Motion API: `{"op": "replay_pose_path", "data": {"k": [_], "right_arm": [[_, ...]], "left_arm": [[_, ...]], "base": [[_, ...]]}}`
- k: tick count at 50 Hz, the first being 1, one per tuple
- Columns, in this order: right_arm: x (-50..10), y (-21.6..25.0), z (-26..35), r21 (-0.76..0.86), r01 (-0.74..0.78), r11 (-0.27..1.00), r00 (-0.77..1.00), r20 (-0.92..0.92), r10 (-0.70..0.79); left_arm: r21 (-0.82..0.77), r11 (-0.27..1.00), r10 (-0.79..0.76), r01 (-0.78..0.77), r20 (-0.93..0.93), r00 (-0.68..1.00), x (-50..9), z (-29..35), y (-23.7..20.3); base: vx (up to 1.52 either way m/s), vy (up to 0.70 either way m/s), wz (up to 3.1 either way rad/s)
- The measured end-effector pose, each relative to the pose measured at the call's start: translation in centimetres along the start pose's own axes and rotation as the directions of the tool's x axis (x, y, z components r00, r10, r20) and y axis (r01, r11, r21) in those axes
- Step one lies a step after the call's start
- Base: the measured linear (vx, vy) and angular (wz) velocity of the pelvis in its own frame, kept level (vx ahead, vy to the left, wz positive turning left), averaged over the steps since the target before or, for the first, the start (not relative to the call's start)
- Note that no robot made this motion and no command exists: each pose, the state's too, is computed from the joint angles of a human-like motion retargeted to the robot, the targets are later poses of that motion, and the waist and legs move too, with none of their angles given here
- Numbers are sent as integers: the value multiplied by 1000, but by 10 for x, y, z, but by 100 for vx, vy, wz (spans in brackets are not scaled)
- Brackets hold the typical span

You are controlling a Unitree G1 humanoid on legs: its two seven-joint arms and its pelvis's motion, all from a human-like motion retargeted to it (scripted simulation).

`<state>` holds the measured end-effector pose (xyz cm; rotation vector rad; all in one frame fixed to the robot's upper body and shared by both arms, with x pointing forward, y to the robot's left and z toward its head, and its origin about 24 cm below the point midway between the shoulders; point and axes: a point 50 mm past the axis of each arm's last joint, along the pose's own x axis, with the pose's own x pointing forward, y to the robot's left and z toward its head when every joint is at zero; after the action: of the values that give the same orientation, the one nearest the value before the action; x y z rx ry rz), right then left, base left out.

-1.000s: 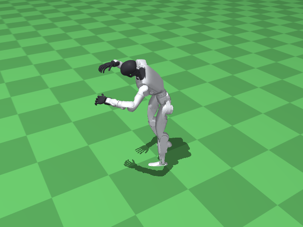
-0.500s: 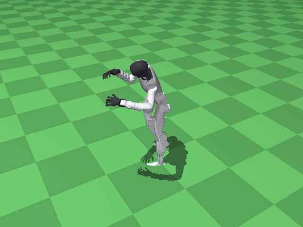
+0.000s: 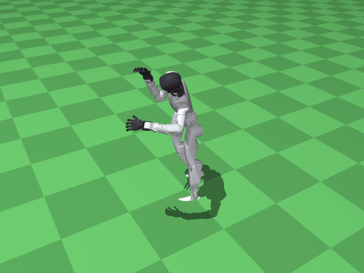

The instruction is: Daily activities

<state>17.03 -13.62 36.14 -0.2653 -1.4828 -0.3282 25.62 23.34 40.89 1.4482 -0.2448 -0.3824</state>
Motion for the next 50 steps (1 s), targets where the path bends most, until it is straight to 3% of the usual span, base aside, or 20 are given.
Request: {"op": "replay_pose_path", "data": {"k": [2,3,4,5,6,7,8,11,17,20,28,35,50], "right_arm": [[3,-17,6,-69,177,982,984,11,-176],[2,-18,-3,-99,258,961,962,-60,-265],[-4,-12,-10,-127,257,958,955,-117,-271],[-13,-2,-17,-151,217,965,956,-167,-241],[-18,7,-7,-282,21,959,999,-27,-30],[-30,18,-2,-387,-143,911,984,46,174],[-34,13,-1,-483,-182,856,964,82,252],[-40,8,-5,-556,-228,799,946,70,318],[-67,9,-29,-528,-420,738,895,-104,434],[-75,10,-37,-500,-472,726,874,-160,458],[-83,11,-48,-432,-569,700,821,-253,512],[-87,6,-49,-403,-600,692,800,-299,520],[-91,2,-52,-483,-539,690,842,-285,458]], "left_arm": [[-113,992,-73,58,-130,989,-23,-40,-21],[-203,970,-179,135,-216,960,-51,-69,-57],[-321,932,-268,169,-298,916,-93,-94,-110],[-493,852,-334,177,-251,908,-115,-97,-186],[-711,696,-308,100,-170,936,-90,-90,-282],[-807,562,-245,185,51,968,-17,-38,-335],[-841,498,-196,210,126,972,13,-12,-349],[-847,503,-85,173,150,985,29,1,-338],[-732,681,280,-31,222,934,39,21,-250],[-685,722,390,-92,294,873,39,38,-220],[-672,736,394,-82,327,859,42,48,-211],[-716,687,368,-122,198,908,30,24,-226],[-543,730,579,-415,169,797,14,31,-179]], "base": [[6,-5,-19],[14,-6,-40],[16,-7,-16],[10,0,50],[5,7,69],[0,12,46],[-3,8,19],[-5,2,24],[0,0,3],[0,0,0],[0,0,0],[0,0,0],[0,1,12]]}}
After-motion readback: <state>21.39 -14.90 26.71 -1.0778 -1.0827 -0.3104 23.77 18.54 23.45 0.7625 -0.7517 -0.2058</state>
